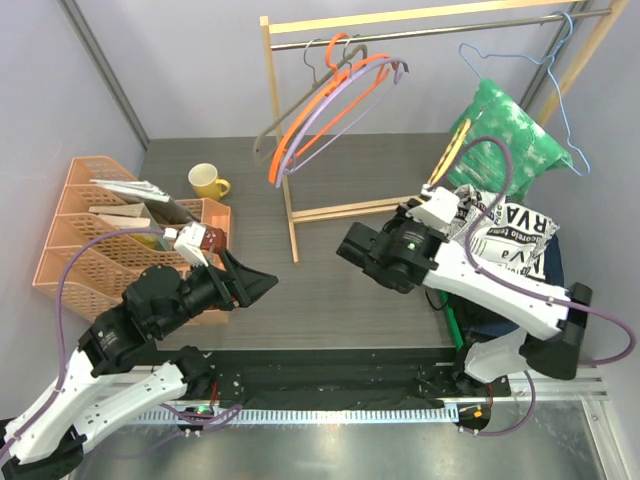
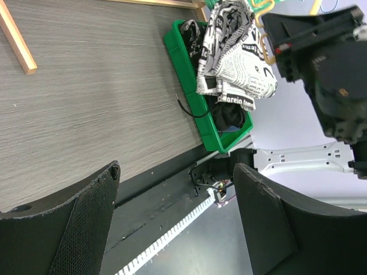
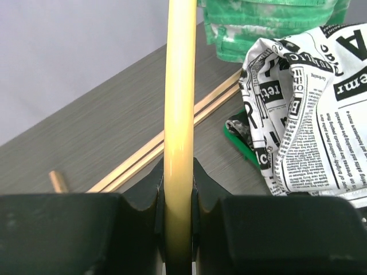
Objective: Remove the trousers from the hanger
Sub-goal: Hang the hanger back to the clothesline with the right arm, then grab a hanger with trousers on it with the right arm, then pass the hanger from the right arm to the left
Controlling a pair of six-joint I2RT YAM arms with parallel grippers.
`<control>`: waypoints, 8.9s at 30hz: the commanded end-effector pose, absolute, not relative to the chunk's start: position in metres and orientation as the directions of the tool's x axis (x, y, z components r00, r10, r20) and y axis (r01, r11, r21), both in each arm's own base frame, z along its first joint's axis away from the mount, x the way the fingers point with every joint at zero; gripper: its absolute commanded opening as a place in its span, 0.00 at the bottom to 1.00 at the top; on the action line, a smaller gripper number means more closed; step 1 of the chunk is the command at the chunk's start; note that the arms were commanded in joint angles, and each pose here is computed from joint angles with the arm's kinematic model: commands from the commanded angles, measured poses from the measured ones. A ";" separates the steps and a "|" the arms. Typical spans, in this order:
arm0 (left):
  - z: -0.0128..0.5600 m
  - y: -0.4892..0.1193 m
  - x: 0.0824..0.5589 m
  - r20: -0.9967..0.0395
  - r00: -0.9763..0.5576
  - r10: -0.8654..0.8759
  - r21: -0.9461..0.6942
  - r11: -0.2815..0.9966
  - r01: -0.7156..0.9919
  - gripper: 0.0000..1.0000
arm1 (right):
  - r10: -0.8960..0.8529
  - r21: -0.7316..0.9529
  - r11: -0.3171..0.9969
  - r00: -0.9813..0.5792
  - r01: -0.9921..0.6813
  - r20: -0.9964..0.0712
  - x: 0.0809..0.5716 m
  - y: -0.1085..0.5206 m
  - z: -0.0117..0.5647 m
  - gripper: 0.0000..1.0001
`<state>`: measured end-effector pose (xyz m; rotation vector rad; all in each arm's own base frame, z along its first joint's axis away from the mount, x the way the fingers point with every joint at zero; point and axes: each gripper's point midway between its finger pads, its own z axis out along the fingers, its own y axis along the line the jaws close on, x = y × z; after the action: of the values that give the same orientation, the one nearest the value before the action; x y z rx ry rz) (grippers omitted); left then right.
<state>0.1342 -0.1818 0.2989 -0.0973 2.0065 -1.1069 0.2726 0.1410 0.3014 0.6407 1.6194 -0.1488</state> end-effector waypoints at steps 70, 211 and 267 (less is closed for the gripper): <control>0.313 -0.194 0.130 -0.581 -0.691 -0.430 -0.775 0.551 0.309 0.79 | 0.408 0.333 0.898 0.263 -0.287 -0.874 0.308 0.082 0.431 0.01; 0.283 -0.222 0.105 -0.668 -0.742 -0.053 -0.636 0.558 0.533 0.81 | 0.528 0.286 0.770 0.319 -0.570 -0.787 0.420 -0.021 0.520 0.01; 0.338 -0.244 0.119 -0.698 -0.714 -0.060 -0.649 0.475 0.594 0.82 | 0.458 0.431 0.888 0.225 -0.158 -0.860 0.262 -0.007 0.484 0.01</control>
<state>0.1236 -0.2385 0.3131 0.4241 2.1433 -1.1664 0.2993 -0.0150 0.4544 0.2725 1.3146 0.4665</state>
